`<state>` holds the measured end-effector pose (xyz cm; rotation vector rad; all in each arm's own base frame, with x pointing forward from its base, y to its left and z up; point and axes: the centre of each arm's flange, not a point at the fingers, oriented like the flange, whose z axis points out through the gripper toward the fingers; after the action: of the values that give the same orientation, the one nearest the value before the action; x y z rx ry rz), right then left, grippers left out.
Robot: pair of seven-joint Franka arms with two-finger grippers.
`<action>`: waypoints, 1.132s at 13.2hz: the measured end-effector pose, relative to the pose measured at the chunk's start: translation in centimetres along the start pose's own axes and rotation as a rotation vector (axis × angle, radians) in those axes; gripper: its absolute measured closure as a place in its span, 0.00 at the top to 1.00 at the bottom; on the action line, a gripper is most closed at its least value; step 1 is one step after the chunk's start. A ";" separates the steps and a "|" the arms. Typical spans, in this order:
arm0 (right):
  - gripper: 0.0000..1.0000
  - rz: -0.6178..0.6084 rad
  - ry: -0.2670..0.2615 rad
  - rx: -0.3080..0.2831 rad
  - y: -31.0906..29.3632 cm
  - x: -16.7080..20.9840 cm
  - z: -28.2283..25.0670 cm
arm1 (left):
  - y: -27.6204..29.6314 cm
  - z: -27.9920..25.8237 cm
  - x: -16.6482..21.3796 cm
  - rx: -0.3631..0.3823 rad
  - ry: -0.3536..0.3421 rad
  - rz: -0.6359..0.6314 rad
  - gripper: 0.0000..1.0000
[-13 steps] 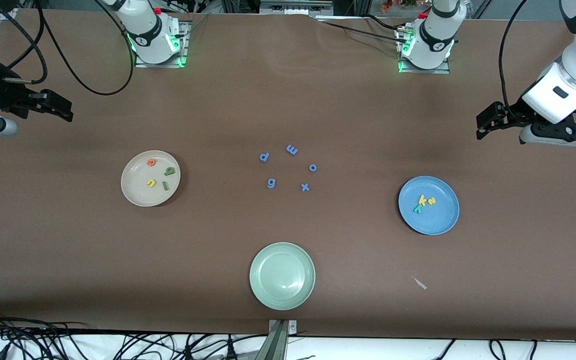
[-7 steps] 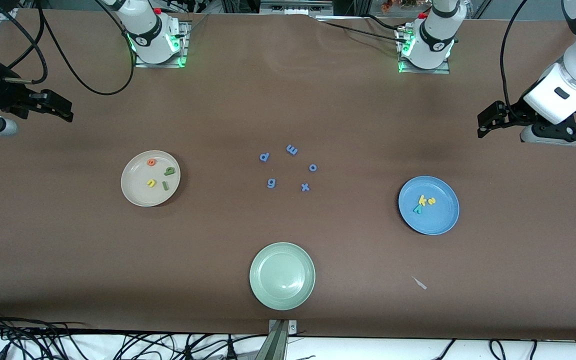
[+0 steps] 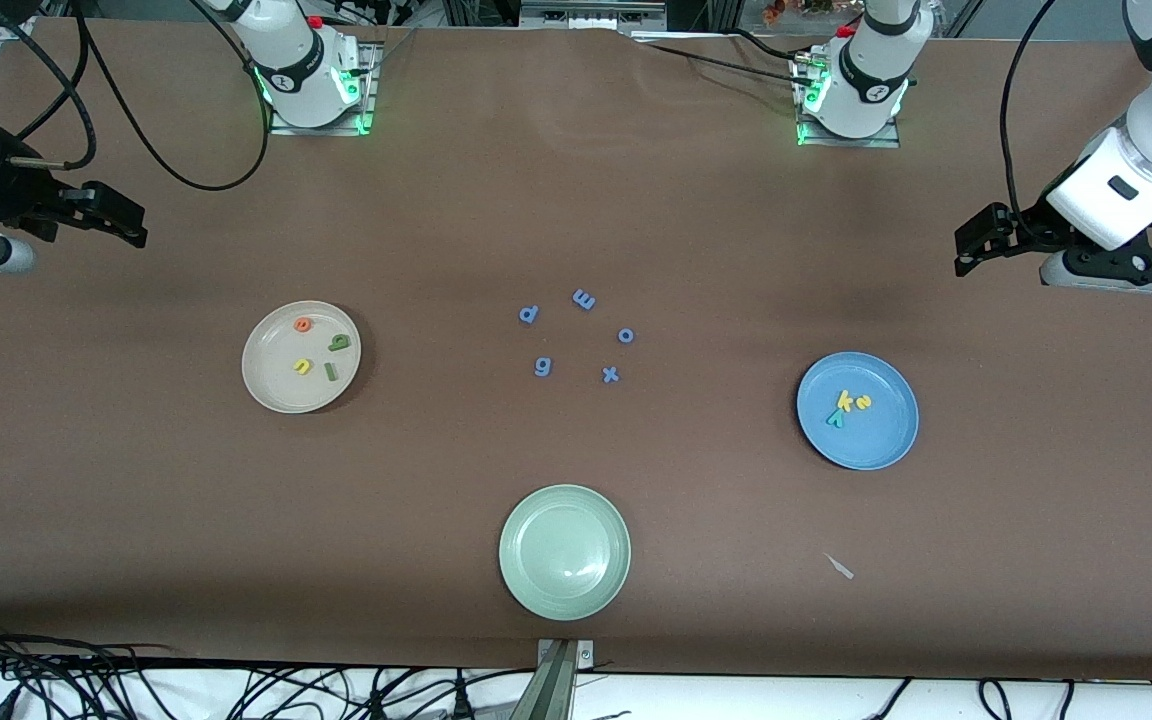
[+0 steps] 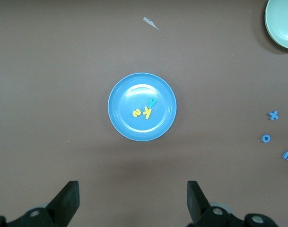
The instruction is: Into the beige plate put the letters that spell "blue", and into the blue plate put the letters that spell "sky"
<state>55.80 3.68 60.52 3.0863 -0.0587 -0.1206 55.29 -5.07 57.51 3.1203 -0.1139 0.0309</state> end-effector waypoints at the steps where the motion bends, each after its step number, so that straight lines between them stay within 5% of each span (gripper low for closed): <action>1: 1.00 0.000 0.000 0.000 0.0 0.0 0.0 | 0.0 0.0 0.0 0.000 0.000 0.000 1.00; 15: 1.00 -0.021 -0.003 -0.001 -1.1 0.0 0.2 | 0.0 -0.2 0.1 0.000 0.004 0.000 1.00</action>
<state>55.86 4.78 60.27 3.0863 -0.0258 -0.1258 55.39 -5.07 57.69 3.1198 -0.1139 0.0373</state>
